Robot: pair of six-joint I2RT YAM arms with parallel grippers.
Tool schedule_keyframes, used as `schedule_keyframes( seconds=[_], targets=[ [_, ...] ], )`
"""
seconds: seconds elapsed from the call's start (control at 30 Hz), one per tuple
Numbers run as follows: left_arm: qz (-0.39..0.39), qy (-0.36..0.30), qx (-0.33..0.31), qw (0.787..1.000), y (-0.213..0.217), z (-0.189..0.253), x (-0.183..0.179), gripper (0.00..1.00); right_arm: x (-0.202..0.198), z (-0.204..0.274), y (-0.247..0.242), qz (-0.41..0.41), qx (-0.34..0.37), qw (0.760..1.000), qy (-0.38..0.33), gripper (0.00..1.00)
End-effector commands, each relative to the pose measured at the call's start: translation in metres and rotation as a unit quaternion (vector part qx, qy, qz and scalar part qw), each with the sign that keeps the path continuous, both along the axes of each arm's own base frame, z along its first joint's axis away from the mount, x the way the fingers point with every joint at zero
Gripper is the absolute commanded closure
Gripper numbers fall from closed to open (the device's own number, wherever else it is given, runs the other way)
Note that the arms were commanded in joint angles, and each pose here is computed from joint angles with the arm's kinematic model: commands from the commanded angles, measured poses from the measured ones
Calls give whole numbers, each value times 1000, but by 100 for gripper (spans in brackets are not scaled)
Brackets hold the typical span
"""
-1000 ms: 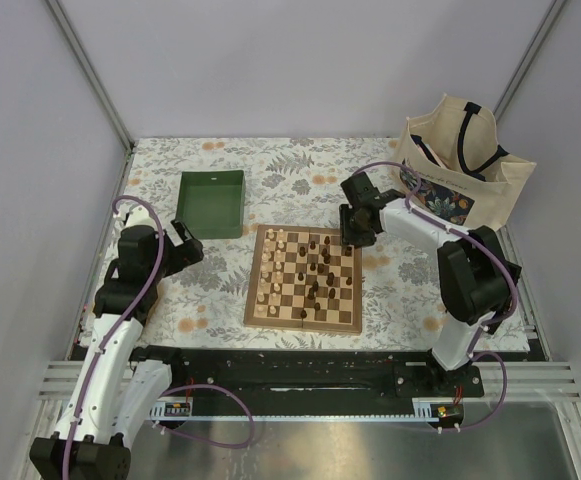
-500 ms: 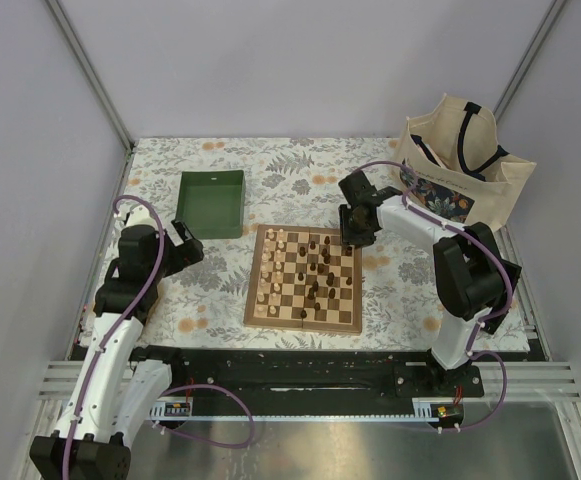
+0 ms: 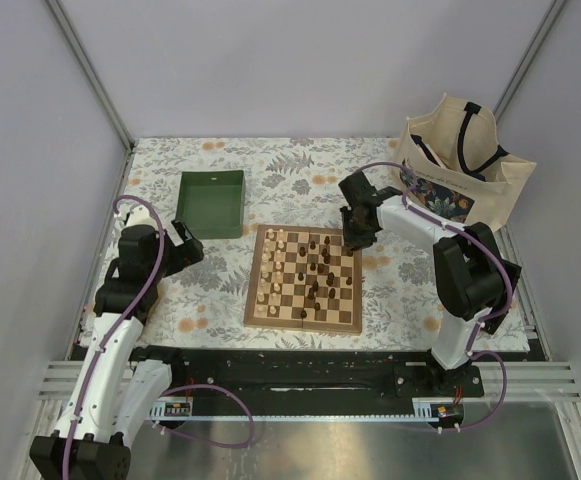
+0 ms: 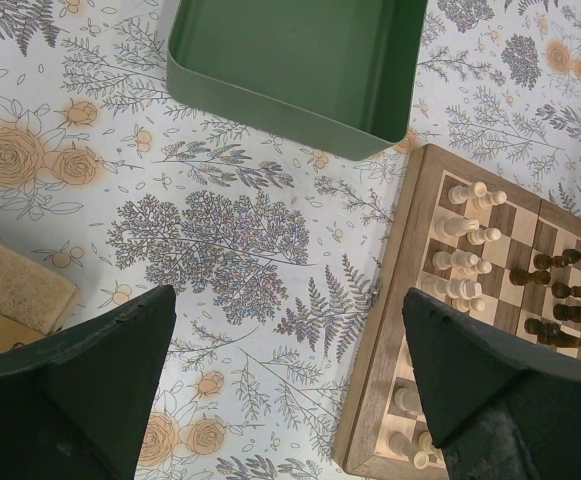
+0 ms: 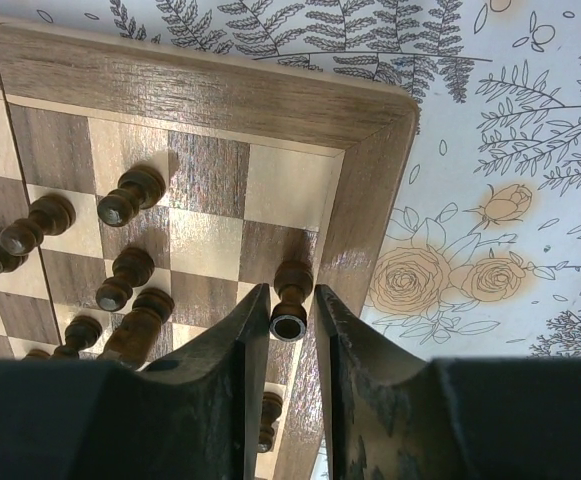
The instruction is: Set up the chess pieces on the board
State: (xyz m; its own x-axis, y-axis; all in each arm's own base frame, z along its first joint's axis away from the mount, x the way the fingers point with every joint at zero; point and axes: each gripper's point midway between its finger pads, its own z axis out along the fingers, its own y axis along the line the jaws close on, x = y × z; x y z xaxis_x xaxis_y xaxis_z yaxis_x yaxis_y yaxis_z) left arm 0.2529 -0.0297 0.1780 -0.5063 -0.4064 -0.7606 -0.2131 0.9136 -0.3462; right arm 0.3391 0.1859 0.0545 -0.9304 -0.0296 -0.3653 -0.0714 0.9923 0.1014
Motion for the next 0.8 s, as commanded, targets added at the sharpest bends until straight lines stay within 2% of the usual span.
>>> schedule_keyframes(
  seconds=[0.0,0.13,0.47,0.77],
  targets=[
    [-6,-23,-2,1000,-2,12,6,1,5,13,7,10,11,1000,-13,71],
    [-6,-22,-1,1000,-2,11,7,1,10,20,8,8,13,1000,-24,81],
    [-5,-23,0,1000,-1,11,6,1,39,27,16,-1,8,999,-48,81],
    [-4,-24,0,1000,-1,12,7,1,42,22,9,-7,-15,999,-46,81]
  ],
)
